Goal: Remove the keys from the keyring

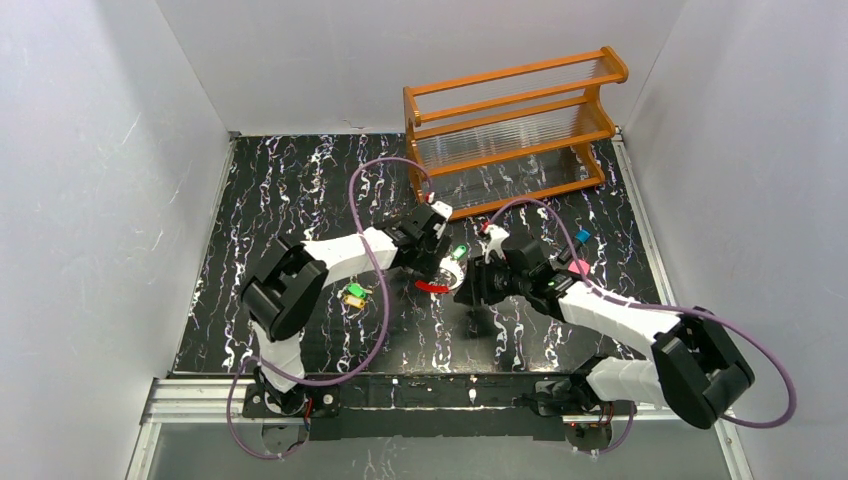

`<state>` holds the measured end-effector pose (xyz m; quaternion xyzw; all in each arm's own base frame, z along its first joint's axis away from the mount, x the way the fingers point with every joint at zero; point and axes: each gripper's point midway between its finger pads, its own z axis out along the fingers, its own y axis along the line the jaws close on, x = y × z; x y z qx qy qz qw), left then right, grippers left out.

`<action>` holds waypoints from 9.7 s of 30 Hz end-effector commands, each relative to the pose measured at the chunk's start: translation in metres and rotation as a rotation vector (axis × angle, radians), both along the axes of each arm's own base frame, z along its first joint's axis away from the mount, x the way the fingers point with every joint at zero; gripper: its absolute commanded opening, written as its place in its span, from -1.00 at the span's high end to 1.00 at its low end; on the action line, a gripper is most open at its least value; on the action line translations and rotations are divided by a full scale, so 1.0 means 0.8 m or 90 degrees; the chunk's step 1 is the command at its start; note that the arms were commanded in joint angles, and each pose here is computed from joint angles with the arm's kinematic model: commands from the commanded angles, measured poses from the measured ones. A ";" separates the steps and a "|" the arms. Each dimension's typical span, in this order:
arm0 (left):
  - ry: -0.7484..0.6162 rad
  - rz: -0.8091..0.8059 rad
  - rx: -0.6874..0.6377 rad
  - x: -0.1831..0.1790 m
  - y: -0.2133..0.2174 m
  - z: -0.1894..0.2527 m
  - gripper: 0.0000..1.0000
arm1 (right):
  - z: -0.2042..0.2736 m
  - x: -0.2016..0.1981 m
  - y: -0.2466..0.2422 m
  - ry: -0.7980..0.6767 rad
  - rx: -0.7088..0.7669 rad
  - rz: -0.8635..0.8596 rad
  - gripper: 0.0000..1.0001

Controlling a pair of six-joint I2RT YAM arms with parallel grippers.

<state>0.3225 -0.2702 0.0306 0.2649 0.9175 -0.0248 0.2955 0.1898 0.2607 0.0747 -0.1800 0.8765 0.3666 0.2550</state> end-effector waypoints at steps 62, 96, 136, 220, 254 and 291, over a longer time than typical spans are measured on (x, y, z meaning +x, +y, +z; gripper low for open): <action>-0.016 0.054 0.013 -0.075 0.021 0.046 0.00 | 0.012 0.067 -0.035 -0.149 -0.088 -0.088 -0.43; 0.161 -0.235 0.082 -0.140 -0.007 -0.023 0.36 | 0.020 0.061 -0.039 -0.157 -0.056 -0.109 -0.49; 0.137 -0.307 -0.151 -0.152 -0.036 0.048 1.00 | 0.000 0.055 0.030 0.089 0.177 -0.123 -0.47; -0.041 0.356 -0.838 -0.104 -0.040 0.188 0.87 | 0.109 0.063 -0.011 -0.017 0.405 -0.295 0.97; -0.086 -0.274 -0.375 -0.132 -0.023 0.329 1.00 | 0.175 0.011 -0.031 -0.632 0.308 0.099 -0.60; -0.053 -0.178 -0.539 -0.136 -0.045 0.368 1.00 | 0.183 0.015 0.010 -0.819 0.268 0.039 0.09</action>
